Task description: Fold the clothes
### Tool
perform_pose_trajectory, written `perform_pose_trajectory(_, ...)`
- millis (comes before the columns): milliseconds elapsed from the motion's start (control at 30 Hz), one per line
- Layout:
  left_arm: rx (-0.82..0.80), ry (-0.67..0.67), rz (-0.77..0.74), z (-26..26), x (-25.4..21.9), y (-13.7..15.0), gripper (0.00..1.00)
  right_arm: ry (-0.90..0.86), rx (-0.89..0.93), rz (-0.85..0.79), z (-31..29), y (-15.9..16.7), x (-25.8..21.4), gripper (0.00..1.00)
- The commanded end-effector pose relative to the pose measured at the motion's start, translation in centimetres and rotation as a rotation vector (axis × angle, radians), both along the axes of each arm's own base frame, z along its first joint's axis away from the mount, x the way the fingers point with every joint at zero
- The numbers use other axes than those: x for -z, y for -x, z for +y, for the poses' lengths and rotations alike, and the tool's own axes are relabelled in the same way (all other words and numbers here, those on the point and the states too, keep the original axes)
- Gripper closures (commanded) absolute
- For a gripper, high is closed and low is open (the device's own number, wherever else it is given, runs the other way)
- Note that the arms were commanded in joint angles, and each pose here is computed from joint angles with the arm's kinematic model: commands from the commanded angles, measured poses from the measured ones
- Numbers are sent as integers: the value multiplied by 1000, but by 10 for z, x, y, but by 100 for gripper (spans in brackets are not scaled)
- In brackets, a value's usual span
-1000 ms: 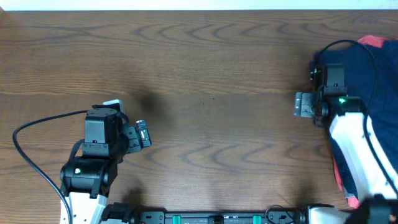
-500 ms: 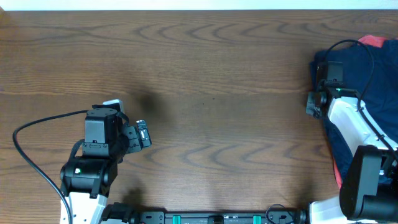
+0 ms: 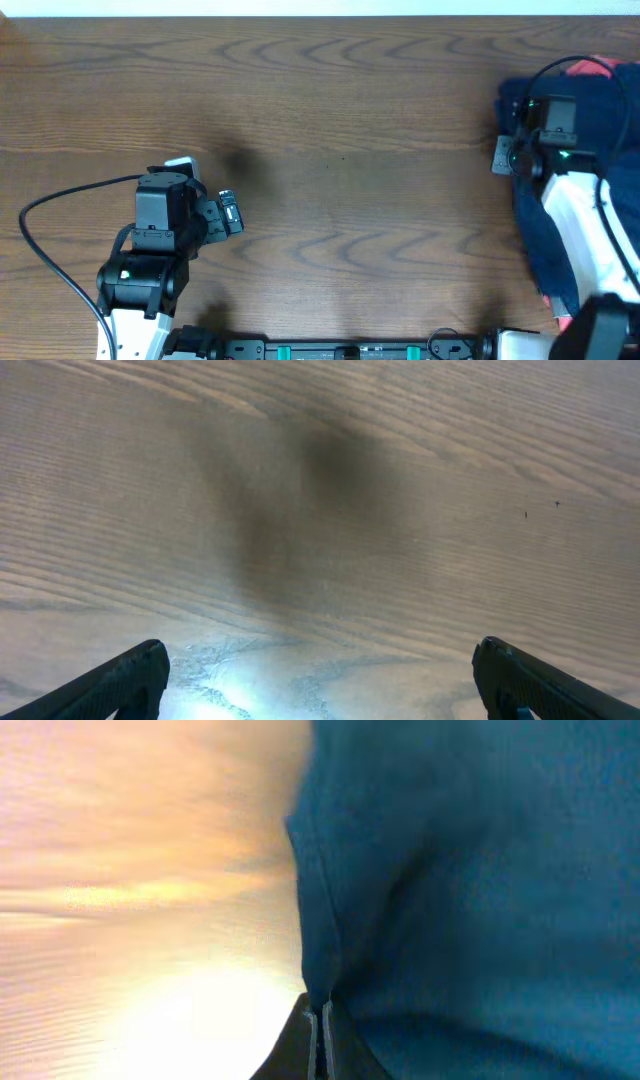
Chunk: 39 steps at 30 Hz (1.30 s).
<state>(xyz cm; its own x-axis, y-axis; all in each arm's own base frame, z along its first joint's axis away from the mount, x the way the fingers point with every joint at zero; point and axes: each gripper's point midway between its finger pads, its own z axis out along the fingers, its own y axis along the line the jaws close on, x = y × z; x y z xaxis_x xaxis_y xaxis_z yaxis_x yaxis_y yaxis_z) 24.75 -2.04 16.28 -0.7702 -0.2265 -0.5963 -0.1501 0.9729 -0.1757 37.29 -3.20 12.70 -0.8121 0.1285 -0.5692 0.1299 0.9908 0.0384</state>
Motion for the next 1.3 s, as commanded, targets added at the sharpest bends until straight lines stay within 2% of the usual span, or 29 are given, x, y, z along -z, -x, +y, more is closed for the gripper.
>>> perform_pose_trajectory(0,4,-6,-28,1,-10,-4,2,-361,-356,-163,98,-3,-60,99)
perform_pose_trajectory(167,4,-6,-31,1,-10,-5,2,-478,-383,-99,152,10,-60,99)
perform_pose_trajectory(333,1,-1,-54,0,-14,-9,2,-457,-447,-47,206,16,-41,99)
perform_pose_trajectory(633,-12,10,-39,0,-9,-14,2,-433,-502,-86,292,10,-12,97)
perform_pose_trajectory(733,-16,45,-7,-5,-2,-16,2,-422,-537,-75,306,15,-3,85)
perform_pose_trajectory(867,80,166,56,-32,8,-14,2,-293,-472,-31,277,18,10,46)
perform_pose_trajectory(933,129,235,92,-47,12,-12,2,-204,-384,-14,245,17,11,32)
perform_pose_trajectory(1100,130,385,211,-69,28,-9,2,-57,-171,-12,158,26,-17,14)
perform_pose_trajectory(1200,144,436,289,-82,40,-5,2,-22,-60,7,112,39,-30,10)
perform_pose_trajectory(1267,171,445,340,-93,49,-2,2,-18,8,30,86,50,-34,1)
